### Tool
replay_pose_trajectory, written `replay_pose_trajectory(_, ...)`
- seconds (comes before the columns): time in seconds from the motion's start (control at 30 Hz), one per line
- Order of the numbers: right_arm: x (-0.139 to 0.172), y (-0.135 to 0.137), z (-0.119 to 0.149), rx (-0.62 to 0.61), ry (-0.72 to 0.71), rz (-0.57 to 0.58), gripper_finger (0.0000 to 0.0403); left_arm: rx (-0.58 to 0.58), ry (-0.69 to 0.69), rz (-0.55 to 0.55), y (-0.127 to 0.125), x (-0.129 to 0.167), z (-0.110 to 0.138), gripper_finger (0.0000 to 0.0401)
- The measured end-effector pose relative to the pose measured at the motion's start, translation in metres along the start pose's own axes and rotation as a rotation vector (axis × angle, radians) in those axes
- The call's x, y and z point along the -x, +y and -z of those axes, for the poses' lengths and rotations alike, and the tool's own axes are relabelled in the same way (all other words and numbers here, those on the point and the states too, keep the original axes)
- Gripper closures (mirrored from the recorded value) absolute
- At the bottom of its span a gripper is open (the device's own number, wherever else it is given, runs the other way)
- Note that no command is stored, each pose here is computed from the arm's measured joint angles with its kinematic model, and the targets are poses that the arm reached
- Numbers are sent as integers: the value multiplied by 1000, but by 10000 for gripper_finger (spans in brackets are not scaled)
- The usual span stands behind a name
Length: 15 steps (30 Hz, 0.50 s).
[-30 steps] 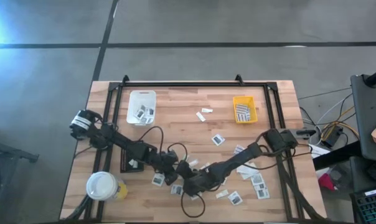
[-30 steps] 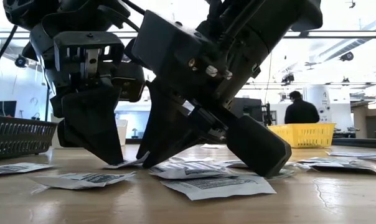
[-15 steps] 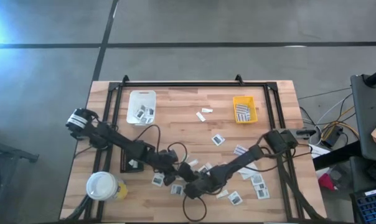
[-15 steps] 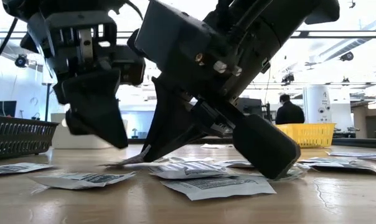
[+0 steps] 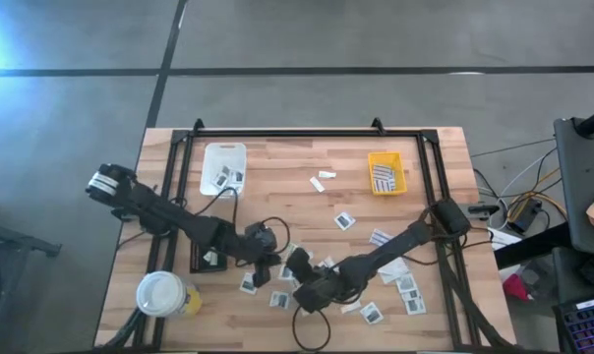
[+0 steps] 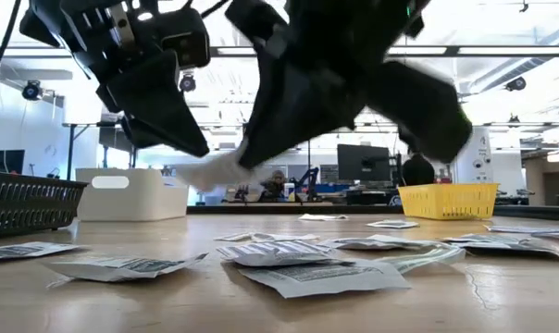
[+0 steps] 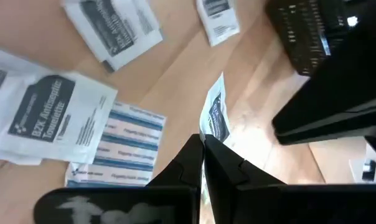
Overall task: Pick & Place First Aid Supplies
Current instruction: Put the gray towelette pack into the white bin
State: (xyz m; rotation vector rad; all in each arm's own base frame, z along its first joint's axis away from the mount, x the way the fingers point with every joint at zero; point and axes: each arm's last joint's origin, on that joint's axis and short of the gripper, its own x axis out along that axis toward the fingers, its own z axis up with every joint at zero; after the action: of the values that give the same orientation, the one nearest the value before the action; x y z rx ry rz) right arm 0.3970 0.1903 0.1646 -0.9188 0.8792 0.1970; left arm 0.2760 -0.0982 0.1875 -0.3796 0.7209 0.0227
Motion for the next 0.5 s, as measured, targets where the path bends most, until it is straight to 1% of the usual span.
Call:
replay_pose_trajectory(0.1,12,-5,5,-26,39,-23,394,-71,-27,-29,0,8,-3,337)
replay_pose_trajectory(0.33,34,-15,22,-92,116,-49,394,-302,-94,-112,1,21,-10,337)
replay_pose_trajectory(0.5,49,-24,40,-149,150,-51,394,-496,-126,-218,4,26,-13,336)
